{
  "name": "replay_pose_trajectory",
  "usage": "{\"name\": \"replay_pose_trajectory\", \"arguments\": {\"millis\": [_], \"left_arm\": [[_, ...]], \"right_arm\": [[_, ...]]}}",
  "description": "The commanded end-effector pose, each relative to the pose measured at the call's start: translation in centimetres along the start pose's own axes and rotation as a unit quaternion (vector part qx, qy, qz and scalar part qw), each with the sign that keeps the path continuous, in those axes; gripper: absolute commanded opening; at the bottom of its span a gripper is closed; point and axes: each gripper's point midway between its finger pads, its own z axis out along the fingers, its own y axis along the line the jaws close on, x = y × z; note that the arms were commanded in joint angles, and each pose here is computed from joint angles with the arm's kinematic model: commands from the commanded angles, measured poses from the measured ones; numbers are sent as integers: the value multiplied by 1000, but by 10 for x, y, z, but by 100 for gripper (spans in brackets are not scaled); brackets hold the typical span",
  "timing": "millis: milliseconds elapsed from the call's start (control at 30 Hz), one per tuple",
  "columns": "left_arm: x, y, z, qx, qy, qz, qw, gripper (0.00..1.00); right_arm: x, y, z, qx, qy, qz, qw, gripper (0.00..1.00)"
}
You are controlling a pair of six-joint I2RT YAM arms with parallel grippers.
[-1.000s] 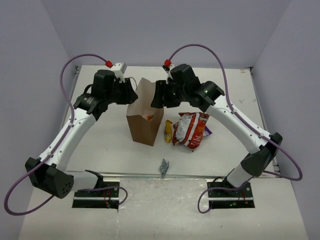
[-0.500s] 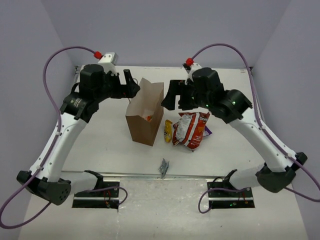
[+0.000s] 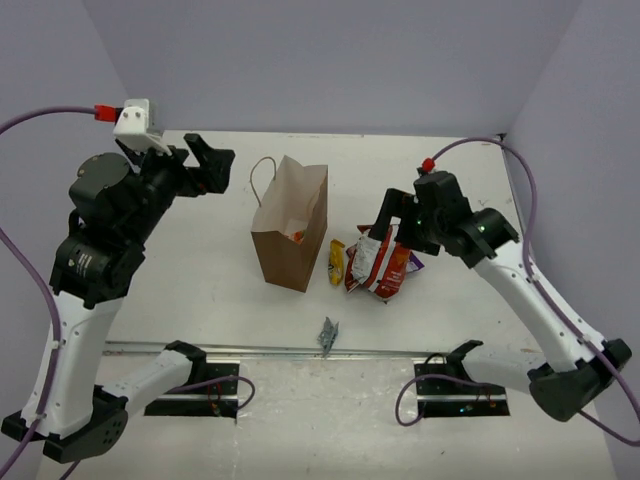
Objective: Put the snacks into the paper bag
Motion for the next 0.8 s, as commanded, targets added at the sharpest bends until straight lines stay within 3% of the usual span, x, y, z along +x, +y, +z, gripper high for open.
{"name": "replay_pose_trajectory", "arguments": {"millis": [0,67,233,400,567,767], "left_arm": [[46,57,12,-139,67,38,987,100],[64,75,8,-180,87,49,979,100],[85,78,-1,-173,79,34,981,100],[80,74,-13,-158,48,13,986,100],[83,80,-21,-170,45,18,984,100],[73,85,-23,-180,31,44,982,100]], "right_arm": [[6,-22,25,42,35,55,997,99],[-2,-36,32,63,30,81,994,99],[-17,-65,49,101,25,145,984,99],[-29,-83,59,149,4,175,973,99],[-21,-93,83,178,30,212,960,99],[-34,-115,96,239,-15,246,939,99]]}}
